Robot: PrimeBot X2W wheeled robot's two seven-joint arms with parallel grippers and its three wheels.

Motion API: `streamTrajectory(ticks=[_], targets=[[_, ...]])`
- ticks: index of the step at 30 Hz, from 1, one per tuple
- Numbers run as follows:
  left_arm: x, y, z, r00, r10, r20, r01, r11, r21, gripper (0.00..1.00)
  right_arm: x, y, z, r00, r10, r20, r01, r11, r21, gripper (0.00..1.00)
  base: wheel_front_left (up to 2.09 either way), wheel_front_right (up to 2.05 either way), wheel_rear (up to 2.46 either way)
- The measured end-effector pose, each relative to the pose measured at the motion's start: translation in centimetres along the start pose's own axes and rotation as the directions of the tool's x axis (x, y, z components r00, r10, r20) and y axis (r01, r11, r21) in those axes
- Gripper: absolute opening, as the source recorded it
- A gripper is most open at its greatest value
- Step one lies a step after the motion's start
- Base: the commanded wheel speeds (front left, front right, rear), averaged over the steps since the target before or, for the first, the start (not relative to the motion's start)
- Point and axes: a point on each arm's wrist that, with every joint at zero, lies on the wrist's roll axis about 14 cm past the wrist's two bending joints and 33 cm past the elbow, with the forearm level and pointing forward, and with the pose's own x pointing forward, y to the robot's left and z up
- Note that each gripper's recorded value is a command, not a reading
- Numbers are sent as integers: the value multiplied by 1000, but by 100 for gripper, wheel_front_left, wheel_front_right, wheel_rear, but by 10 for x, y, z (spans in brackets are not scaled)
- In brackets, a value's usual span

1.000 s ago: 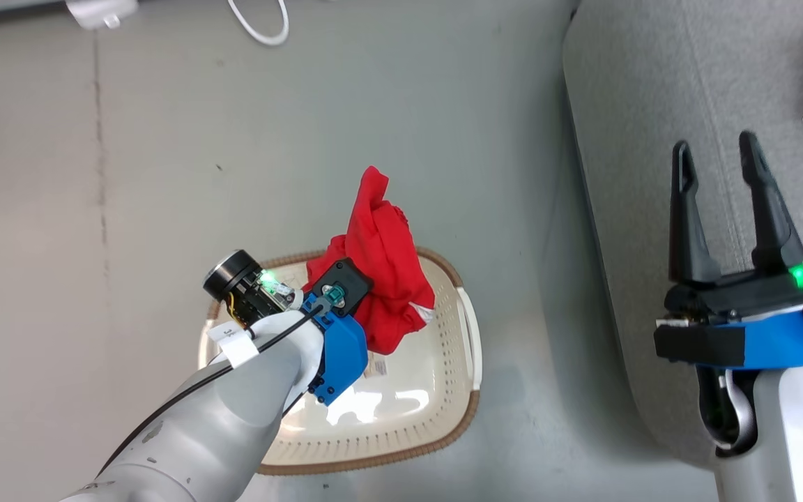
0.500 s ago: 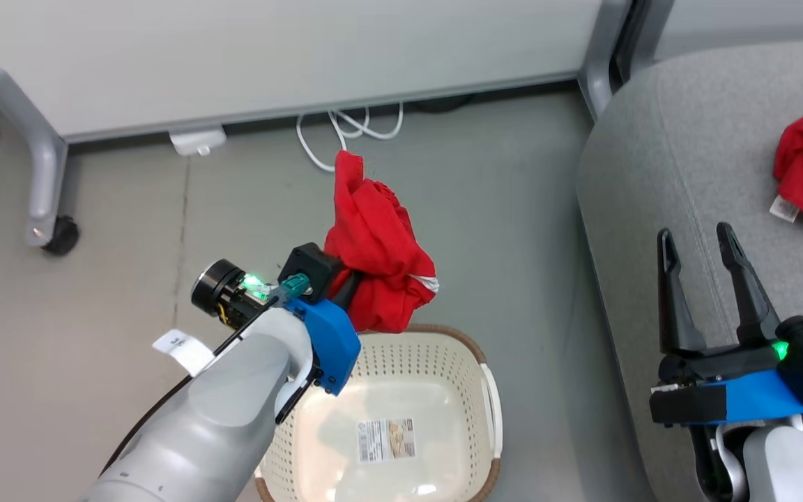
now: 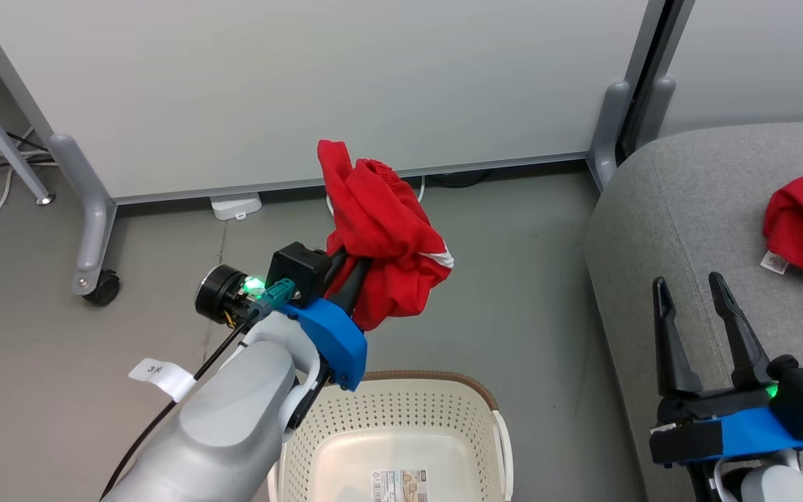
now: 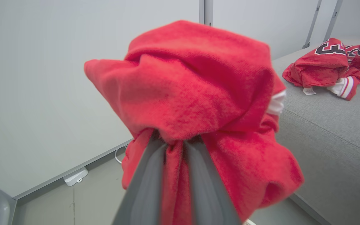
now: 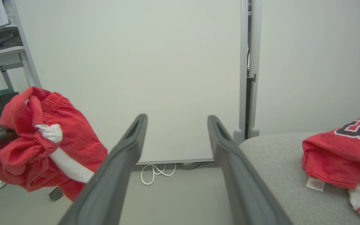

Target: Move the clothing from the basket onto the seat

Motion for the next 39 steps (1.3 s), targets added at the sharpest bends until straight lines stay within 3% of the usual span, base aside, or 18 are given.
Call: streamTrajectory(ticks=[10, 23, 29, 33, 39], targets=[[-12, -9, 35, 991, 19, 133, -16, 1000, -19, 0, -8, 6, -1, 1000, 12, -8, -12, 1000, 19, 100, 0, 0, 0], [-17, -9, 39, 987, 22, 157, -21, 1000, -12, 0, -7, 21, -3, 998, 55, -14, -54, 998, 41, 100, 0, 0, 0], [-16, -9, 38, 987, 21, 157, -19, 1000, -10, 0, -2, 63, -4, 984, 178, -10, -177, 982, 64, 100, 0, 0, 0], [-14, -10, 37, 987, 16, 157, -14, 1000, -12, 0, 4, 107, -5, 952, 305, -5, -304, 949, 85, 100, 0, 0, 0], [-9, -11, 42, 986, 5, 168, -4, 1000, -3, 0, 15, 137, -7, 921, 390, -3, -388, 916, 104, 100, 0, 0, 0]])
